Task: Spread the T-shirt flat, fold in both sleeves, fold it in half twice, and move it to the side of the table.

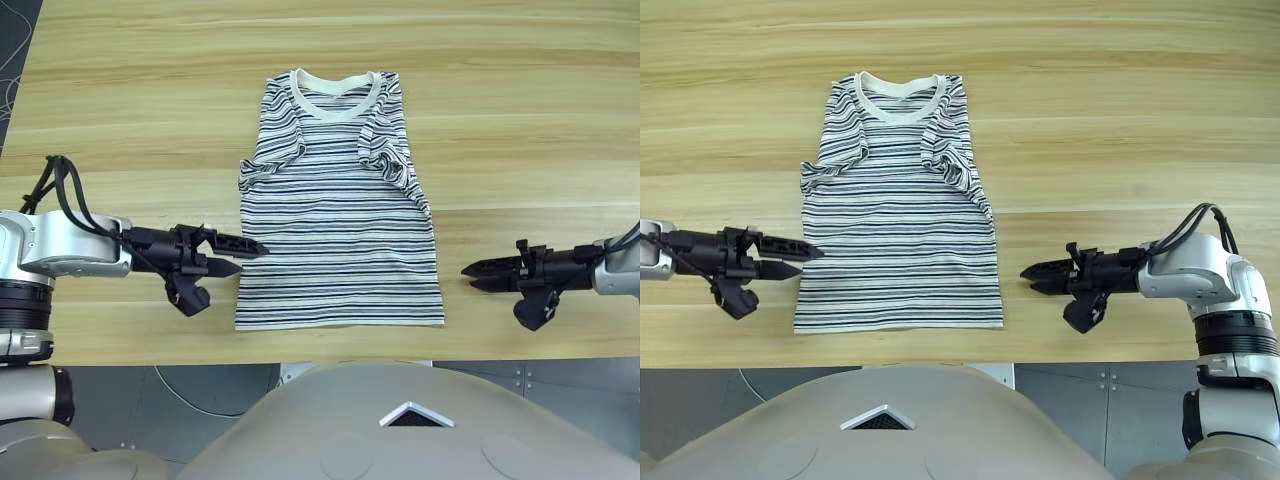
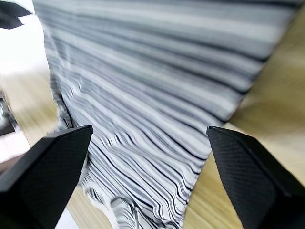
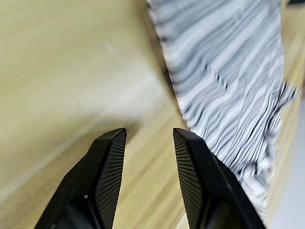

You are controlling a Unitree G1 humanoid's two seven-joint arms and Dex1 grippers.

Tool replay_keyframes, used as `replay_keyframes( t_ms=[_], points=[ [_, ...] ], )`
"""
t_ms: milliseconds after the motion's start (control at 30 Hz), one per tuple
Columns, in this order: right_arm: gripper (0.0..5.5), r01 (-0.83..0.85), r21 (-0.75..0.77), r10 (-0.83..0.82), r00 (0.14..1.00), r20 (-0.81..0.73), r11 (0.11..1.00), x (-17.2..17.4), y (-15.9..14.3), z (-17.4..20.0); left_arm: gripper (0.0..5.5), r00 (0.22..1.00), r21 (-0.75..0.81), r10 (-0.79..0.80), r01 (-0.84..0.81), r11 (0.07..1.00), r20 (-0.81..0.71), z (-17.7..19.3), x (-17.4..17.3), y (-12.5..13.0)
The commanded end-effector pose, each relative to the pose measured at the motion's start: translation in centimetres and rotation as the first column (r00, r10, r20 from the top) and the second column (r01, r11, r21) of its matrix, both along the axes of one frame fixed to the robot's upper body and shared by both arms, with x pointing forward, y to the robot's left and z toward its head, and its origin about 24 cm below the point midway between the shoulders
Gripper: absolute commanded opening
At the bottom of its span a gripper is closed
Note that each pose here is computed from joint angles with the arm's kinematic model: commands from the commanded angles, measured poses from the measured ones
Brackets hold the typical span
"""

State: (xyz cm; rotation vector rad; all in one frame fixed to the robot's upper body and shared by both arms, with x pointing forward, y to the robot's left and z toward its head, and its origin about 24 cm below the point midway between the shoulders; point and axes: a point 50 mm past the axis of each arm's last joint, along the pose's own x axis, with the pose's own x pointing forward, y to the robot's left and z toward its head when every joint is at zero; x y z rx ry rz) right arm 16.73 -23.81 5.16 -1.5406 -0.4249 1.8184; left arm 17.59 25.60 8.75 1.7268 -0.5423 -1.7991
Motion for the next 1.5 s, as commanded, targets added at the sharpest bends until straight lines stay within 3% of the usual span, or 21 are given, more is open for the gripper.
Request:
replay_keyframes(
  t_ms=[33,200,500,833,1000,1500],
  points=[
    [1.81,-0.063,-0.002,0.063,0.998,-0.010,0.998,-0.6,0.5,-0.7,4.44,0.999,0.024,-0.027,0.026,0.999,0.028,1.5,-0.4,1.1],
    [1.81,-0.100,0.038,0.100,0.995,0.003,0.994,-0.5,1.6,-0.6,4.44,1.000,0.031,-0.011,0.010,0.999,0.017,1.9,-0.7,2.2],
    [1.81,-0.122,0.070,0.121,0.993,0.018,0.990,-0.3,3.2,-0.3,4.44,0.996,-0.088,0.007,-0.015,0.996,-0.087,-1.1,-2.4,1.2],
    [1.81,-0.123,0.068,0.123,0.992,0.003,0.990,-0.5,3.5,-0.7,4.44,0.981,-0.054,0.114,-0.124,0.991,-0.159,-4.8,-3.0,2.3],
    [1.81,-0.126,0.071,0.127,0.992,-0.004,0.989,-0.6,3.7,-1.2,4.44,0.984,-0.110,0.073,-0.092,0.990,-0.165,-5.4,-3.0,1.3],
    [1.81,-0.091,0.040,0.092,0.995,-0.040,0.995,-1.1,4.2,-5.8,4.44,0.985,-0.197,0.054,-0.086,0.977,-0.162,-6.4,-2.3,-0.2]
  ],
)
